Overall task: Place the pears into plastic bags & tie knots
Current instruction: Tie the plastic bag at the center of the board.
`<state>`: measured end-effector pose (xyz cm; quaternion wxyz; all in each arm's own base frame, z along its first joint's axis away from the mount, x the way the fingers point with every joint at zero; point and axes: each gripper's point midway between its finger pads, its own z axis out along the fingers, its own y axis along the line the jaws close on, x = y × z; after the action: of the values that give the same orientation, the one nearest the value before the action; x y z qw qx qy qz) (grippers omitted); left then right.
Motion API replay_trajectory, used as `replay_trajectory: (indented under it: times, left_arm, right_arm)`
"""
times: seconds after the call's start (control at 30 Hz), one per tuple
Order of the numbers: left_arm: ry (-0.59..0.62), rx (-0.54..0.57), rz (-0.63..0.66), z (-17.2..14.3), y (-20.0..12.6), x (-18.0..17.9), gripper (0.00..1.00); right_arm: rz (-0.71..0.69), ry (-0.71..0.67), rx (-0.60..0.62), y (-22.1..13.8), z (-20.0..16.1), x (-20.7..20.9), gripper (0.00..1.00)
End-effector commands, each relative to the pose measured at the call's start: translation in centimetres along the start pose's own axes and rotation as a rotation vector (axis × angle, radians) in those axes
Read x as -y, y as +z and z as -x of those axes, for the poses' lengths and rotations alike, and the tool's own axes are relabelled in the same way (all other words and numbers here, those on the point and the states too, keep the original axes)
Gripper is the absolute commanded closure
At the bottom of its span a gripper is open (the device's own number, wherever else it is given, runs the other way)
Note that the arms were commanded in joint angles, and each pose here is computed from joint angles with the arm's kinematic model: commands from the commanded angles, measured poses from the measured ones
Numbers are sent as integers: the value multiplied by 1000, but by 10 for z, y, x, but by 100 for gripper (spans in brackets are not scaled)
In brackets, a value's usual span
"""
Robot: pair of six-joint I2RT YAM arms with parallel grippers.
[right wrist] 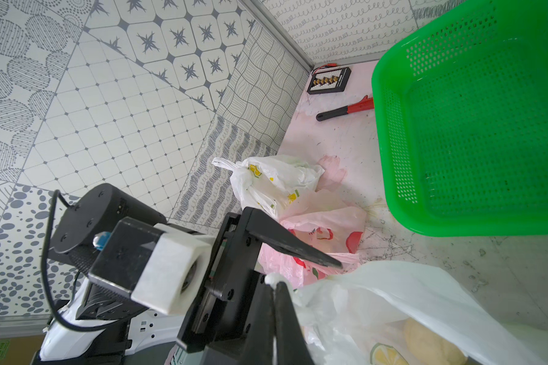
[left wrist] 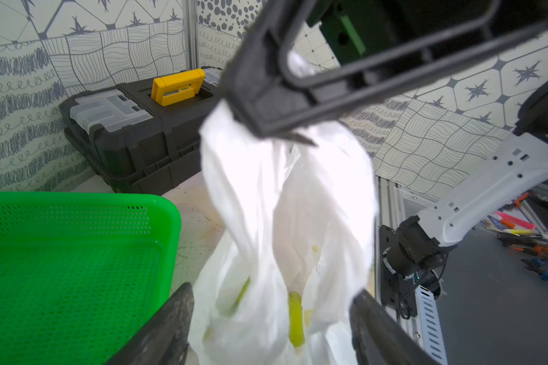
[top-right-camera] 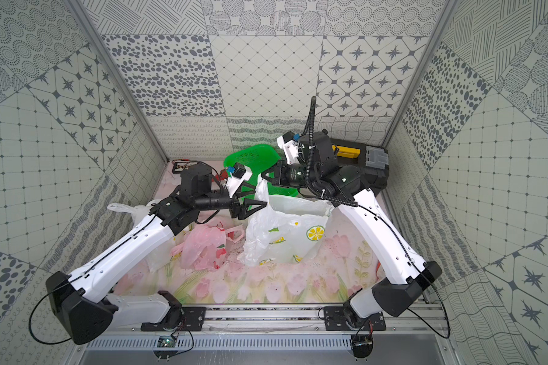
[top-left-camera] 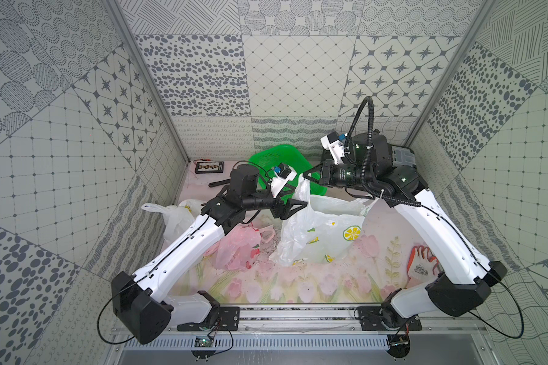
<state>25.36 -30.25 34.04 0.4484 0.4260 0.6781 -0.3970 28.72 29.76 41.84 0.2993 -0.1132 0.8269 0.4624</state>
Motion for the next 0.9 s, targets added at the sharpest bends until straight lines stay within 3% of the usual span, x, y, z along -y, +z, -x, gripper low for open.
replay_trajectory:
  times: [0.0,0.2,0.33,0.47,0.6,0.67,0.77,0.87]
  left_arm:
    - [4,14,-40,-6,-14,16,22]
    - [-15,51,-45,13,0,8,24]
    - [-34,75,-42,24,18,-1,33]
    - [-55,61,-12,17,31,-8,48]
    - [-57,57,34,9,32,-15,76]
    - [-49,64,54,5,28,-16,76]
    - [-51,55,51,0,26,-14,64]
    - [-57,40,38,-5,27,-12,62]
  right_arm:
    - [53,-9,44,-3,9,-13,94]
    - [96,24,47,5,10,-19,94]
    - [89,55,60,10,8,-13,94]
    - [79,81,71,14,8,-6,94]
    - [69,85,87,13,13,-2,94]
    - [67,86,93,11,16,-1,94]
    - [74,83,97,10,20,-3,95]
    - [90,83,89,11,20,-7,95]
